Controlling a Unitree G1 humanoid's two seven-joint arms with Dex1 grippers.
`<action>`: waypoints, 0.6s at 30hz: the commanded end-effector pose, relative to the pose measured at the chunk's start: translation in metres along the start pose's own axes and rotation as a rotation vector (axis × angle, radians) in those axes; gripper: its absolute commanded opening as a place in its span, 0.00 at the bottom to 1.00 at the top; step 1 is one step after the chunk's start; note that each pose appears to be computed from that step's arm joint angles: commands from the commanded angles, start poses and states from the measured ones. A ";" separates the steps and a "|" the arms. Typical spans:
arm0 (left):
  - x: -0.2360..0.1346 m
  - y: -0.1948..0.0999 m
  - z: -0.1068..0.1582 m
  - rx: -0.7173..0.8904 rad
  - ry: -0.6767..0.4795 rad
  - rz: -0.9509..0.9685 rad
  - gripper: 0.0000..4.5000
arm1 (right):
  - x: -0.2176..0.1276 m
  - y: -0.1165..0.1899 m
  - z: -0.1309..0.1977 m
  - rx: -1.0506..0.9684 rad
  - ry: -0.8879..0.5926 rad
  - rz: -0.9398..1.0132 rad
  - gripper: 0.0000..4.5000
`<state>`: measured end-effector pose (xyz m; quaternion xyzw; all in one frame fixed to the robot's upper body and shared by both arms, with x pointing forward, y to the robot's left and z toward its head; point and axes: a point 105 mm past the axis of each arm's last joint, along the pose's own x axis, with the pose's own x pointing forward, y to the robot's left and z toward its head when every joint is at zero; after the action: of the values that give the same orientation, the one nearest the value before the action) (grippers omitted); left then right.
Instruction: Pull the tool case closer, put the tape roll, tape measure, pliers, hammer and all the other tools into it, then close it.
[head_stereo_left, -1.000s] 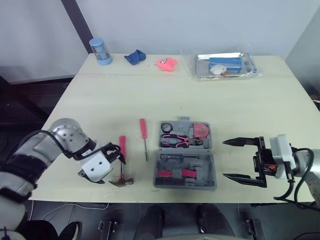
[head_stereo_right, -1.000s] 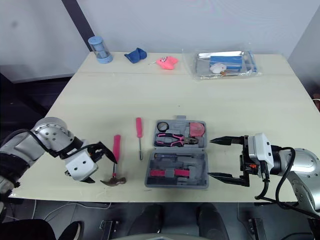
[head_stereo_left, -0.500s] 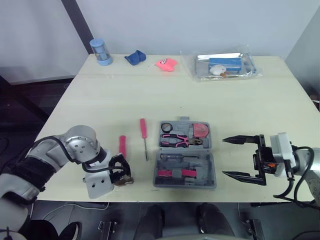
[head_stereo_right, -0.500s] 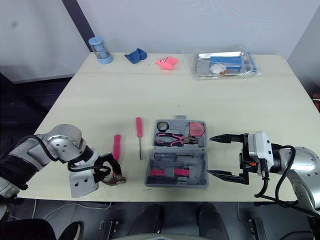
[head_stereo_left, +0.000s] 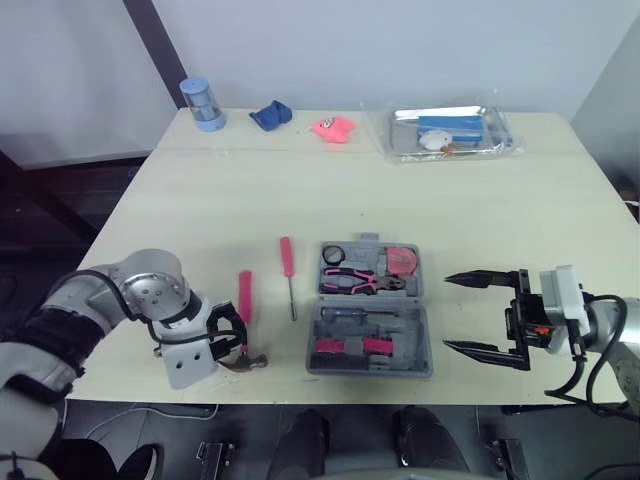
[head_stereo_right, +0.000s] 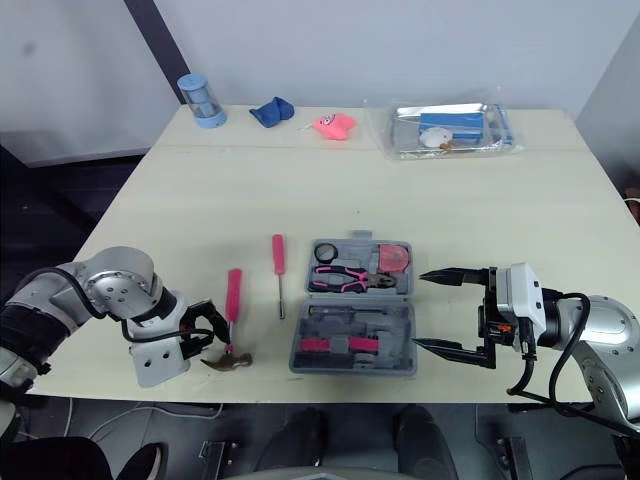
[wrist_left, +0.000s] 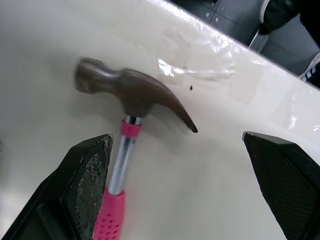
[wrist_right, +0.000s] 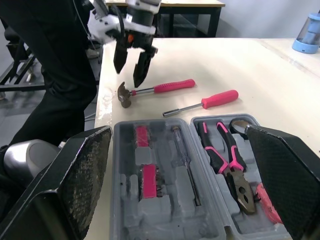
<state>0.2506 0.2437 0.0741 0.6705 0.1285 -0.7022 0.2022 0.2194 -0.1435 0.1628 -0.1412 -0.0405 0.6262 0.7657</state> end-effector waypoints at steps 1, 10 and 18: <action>-0.004 0.005 -0.011 0.006 0.061 0.030 0.98 | 0.001 0.002 0.008 -0.041 -0.019 0.007 1.00; 0.003 0.016 -0.023 0.028 0.081 0.052 0.98 | 0.001 0.002 0.007 -0.041 -0.015 0.001 1.00; 0.020 0.027 -0.011 0.086 0.022 0.053 0.98 | 0.001 0.001 0.007 -0.049 -0.010 0.001 1.00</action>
<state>0.2788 0.2327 0.0658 0.7032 0.0995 -0.6768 0.1937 0.2199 -0.1439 0.1616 -0.1459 -0.0384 0.6237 0.7669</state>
